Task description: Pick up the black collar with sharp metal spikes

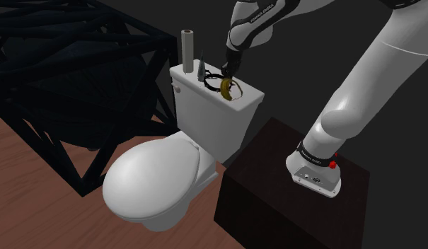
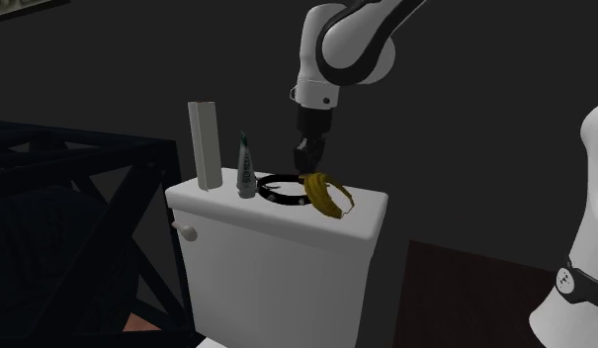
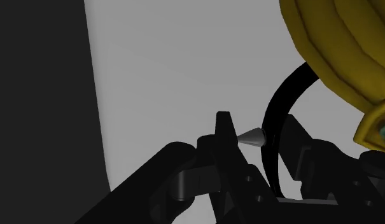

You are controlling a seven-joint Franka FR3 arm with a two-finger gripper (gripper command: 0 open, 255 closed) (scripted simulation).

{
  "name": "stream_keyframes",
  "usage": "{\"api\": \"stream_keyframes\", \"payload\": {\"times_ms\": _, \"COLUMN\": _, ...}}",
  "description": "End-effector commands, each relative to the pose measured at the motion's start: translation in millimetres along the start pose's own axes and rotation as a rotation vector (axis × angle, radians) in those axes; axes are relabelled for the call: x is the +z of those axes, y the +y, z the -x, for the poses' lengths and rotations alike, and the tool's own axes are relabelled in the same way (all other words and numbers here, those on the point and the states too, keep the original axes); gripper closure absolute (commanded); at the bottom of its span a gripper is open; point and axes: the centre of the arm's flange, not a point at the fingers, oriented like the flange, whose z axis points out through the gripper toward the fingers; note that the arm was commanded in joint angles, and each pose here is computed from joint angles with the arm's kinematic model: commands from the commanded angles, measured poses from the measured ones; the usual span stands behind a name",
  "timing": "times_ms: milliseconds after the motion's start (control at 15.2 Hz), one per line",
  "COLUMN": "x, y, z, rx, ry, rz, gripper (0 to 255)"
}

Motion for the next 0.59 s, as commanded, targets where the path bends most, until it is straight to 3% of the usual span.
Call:
{"api": "stream_keyframes", "payload": {"times_ms": 0, "x": -10, "y": 0, "z": -2, "rx": 0.0, "ry": 0.0, "rz": 0.0, "gripper": 255}}
{"api": "stream_keyframes", "payload": {"times_ms": 528, "x": -51, "y": 1, "z": -7, "rx": 0.0, "ry": 0.0, "rz": 0.0, "gripper": 255}}
